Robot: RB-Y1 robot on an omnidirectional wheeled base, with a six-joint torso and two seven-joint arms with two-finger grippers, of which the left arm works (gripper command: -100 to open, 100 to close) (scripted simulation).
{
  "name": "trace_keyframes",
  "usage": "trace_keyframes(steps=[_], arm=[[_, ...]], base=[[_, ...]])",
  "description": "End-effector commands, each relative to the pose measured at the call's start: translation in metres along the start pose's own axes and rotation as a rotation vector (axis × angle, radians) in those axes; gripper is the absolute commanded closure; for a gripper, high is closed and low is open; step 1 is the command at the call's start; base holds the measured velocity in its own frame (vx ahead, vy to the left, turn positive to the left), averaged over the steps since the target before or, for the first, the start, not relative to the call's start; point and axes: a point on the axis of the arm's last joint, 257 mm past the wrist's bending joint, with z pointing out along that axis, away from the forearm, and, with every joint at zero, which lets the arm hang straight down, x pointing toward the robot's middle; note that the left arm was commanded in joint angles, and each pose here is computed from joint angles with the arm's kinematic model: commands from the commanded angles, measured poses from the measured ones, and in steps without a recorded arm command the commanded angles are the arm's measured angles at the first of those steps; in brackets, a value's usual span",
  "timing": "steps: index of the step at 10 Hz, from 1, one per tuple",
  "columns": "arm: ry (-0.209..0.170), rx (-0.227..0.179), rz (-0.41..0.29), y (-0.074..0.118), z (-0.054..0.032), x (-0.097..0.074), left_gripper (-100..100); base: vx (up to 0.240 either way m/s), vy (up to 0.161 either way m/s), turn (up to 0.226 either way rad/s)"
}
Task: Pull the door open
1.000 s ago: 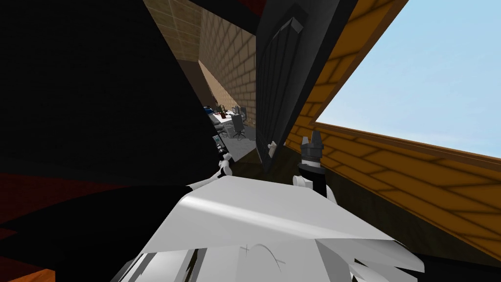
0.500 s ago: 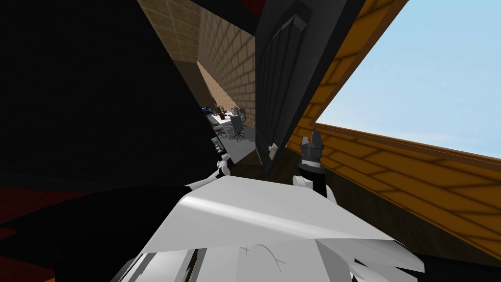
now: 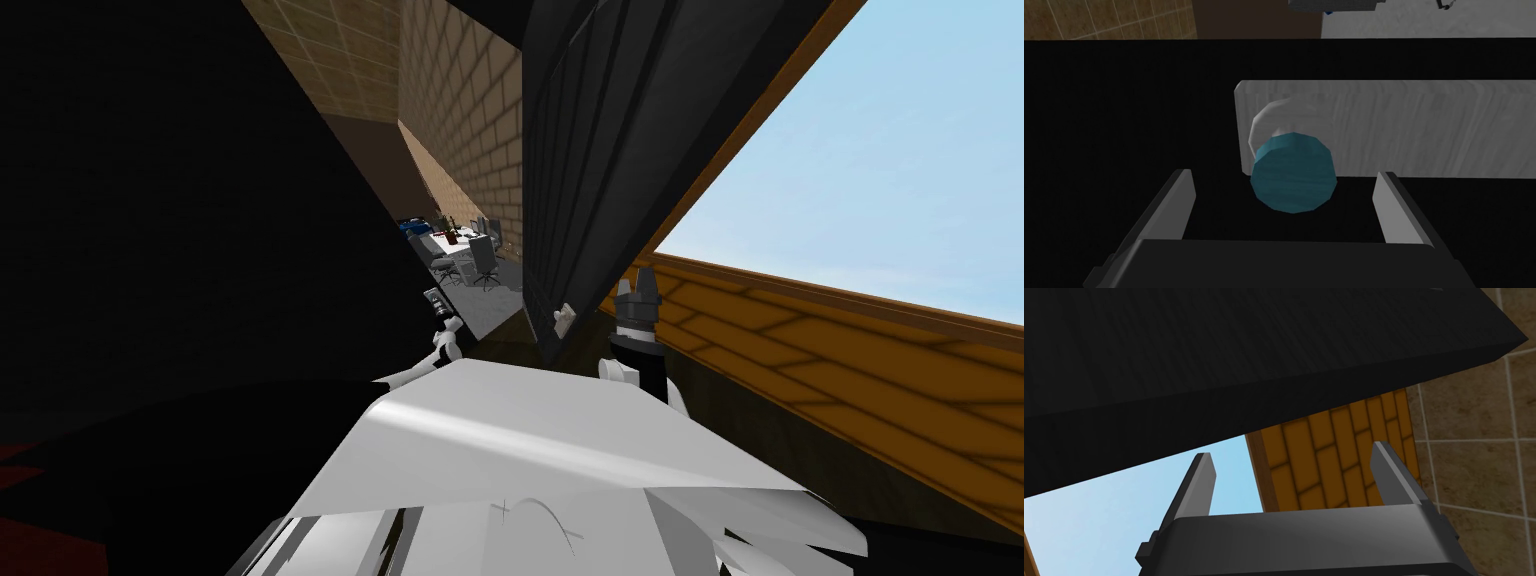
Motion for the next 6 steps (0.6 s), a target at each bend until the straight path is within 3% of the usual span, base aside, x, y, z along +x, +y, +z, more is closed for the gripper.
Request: trace_keyframes(steps=[1,3,4,5,6], arm=[[0.0,-0.002,-0.003,0.001,0.004,-0.01,-100],[0.0,-0.006,-0.003,0.002,0.0084,-0.025,-100],[0.0,-0.008,-0.001,0.004,0.0066,-0.02,-100],[0.0,-0.008,-0.001,0.004,0.0066,-0.02,100],[0.0,-0.008,-0.001,0.004,0.0066,-0.02,100]], base=[[0.095,0.048,-0.048],[0.091,0.029,-0.014],[0.009,0.001,-0.043],[-0.034,-0.01,-0.027],[-0.03,-0.01,-0.009]])
